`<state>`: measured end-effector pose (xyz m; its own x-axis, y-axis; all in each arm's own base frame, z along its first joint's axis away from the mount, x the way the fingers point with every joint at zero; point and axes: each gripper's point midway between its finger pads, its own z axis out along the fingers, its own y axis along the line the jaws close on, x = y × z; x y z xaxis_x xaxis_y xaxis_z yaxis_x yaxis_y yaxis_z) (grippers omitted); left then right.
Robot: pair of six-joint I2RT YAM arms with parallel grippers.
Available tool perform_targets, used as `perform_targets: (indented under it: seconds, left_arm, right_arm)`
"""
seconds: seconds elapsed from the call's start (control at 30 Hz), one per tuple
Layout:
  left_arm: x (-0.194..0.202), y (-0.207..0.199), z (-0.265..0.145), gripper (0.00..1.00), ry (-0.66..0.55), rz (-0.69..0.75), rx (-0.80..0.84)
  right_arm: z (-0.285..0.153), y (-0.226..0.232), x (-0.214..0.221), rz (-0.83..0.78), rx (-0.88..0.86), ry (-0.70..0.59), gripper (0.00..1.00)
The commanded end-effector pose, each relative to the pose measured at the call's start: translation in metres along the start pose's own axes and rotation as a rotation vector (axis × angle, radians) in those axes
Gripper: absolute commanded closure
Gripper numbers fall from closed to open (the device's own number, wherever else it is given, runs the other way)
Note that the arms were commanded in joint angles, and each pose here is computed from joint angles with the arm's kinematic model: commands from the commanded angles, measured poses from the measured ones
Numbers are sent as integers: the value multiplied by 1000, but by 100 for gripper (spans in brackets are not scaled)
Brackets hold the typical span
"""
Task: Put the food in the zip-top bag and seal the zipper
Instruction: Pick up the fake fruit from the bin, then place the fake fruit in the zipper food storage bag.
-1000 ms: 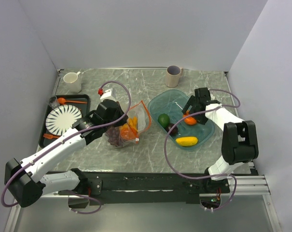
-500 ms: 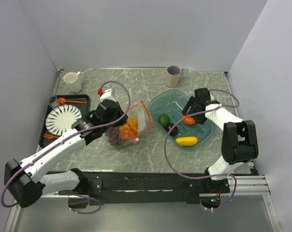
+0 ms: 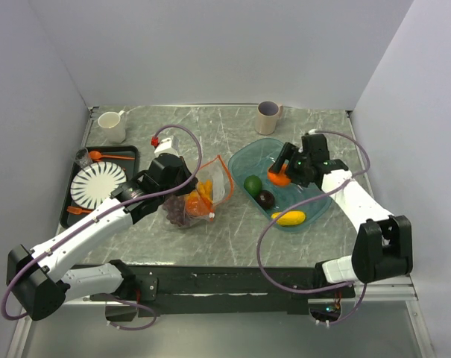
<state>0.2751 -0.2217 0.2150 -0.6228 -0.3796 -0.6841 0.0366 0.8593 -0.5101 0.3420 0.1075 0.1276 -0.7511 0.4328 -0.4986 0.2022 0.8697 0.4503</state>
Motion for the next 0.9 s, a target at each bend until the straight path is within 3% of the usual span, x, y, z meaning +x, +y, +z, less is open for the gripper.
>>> perform_targets:
  seconds: [0.0, 0.2, 0.37, 0.87]
  left_arm:
    - [-14, -12, -3, 99, -40, -16, 41]
    - [-14, -13, -4, 99, -39, -20, 48]
    - [-12, -14, -3, 99, -28, -20, 52]
    - [-14, -12, -9, 99, -41, -23, 55]
  right_arm:
    - [-37, 72, -2, -107, -235, -13, 38]
    - [-73, 140, 14, -197, -436, -19, 37]
    - [-77, 177, 40, -256, -479, 19, 38]
    - [-46, 214, 78, -376, -457, 148, 32]
